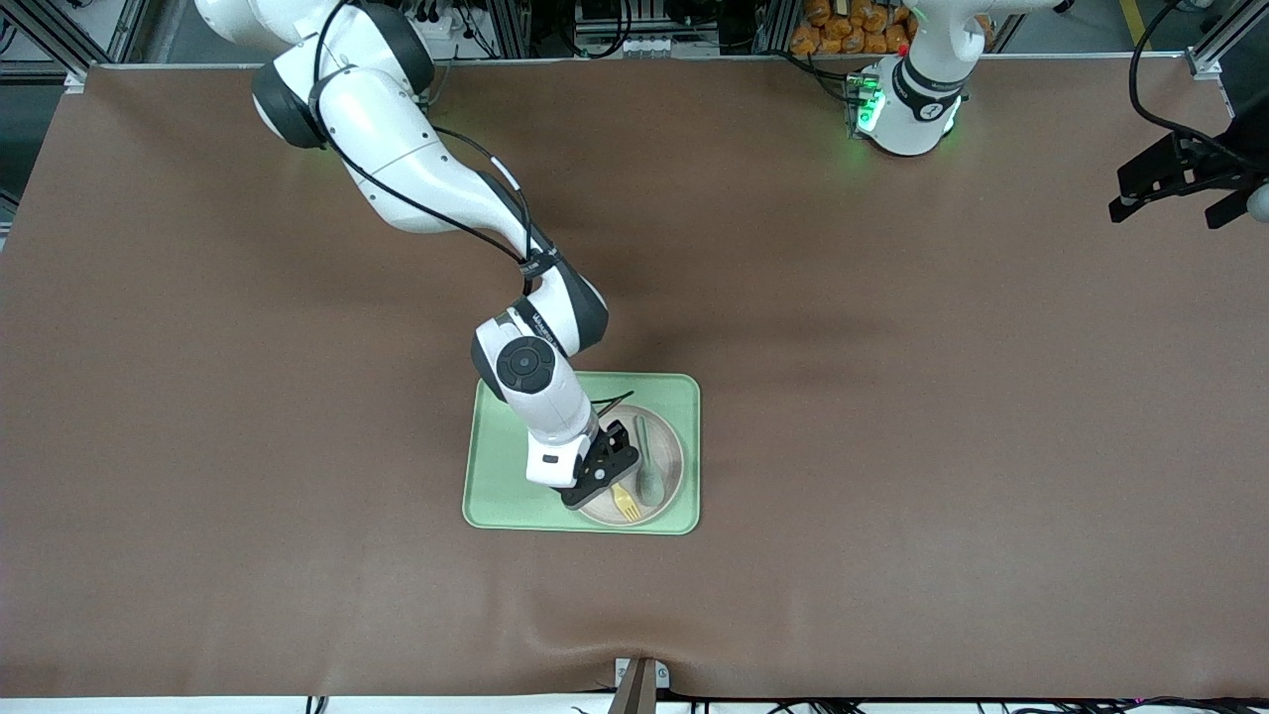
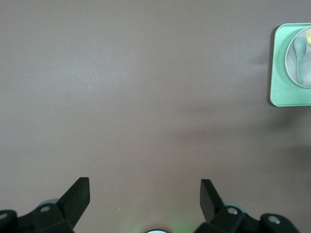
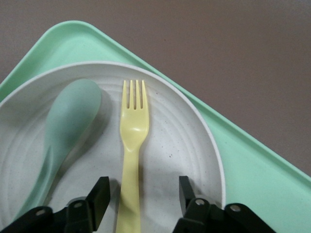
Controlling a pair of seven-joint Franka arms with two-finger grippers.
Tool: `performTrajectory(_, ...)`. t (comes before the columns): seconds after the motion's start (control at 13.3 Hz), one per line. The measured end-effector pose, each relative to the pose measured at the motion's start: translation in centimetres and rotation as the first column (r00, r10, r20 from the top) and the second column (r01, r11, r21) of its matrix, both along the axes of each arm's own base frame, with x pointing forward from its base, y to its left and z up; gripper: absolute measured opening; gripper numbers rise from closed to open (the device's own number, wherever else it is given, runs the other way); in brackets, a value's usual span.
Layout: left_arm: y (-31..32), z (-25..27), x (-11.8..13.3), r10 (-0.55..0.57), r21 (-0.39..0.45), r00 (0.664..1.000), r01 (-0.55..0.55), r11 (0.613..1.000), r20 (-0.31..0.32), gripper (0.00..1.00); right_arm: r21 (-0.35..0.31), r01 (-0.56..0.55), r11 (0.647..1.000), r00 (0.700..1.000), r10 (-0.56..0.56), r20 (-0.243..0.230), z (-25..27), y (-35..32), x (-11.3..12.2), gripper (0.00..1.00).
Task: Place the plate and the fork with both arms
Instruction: 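Close the right gripper on the yellow fork handle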
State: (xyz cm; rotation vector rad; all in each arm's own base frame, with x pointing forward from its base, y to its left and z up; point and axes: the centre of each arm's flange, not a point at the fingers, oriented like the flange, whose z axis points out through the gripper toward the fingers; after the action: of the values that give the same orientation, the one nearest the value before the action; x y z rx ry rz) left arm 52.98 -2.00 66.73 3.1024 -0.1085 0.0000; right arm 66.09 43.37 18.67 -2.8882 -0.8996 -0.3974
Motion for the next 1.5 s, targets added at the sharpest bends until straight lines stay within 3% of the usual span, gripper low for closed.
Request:
performTrajectory(0.07,0.0,-0.5,0.3,0.0,0.0,1.0,0.0,1.0,-0.005,1.0,-0.001,0.004,1.0,1.0,-0.004,0.001,0.0,0.2,-0.1,0.56)
performTrajectory(0.52,-0.3,-0.1,0.2,-0.006,0.0,1.0,0.006,1.0,0.007,1.0,-0.027,-0.006,1.0,1.0,0.007,0.022,-0.1,1.4,-0.9,0.51)
performTrajectory(0.75,-0.6,0.0,0.2,-0.011,0.0,1.0,0.011,1.0,0.007,1.0,-0.024,-0.004,1.0,1.0,0.004,0.029,0.2,1.5,-0.8,0.17)
performTrajectory(1.2,-1.3,0.0,0.1,-0.023,0.0,1.0,0.023,1.0,0.007,1.0,-0.02,0.021,1.0,0.999,-0.02,0.029,0.3,1.4,-0.6,0.17)
performTrajectory(1.5,-1.4,0.0,0.1,-0.025,0.0,1.0,0.025,1.0,0.007,1.0,-0.039,0.038,0.999,0.999,-0.038,-0.004,0.5,1.3,-0.7,0.17)
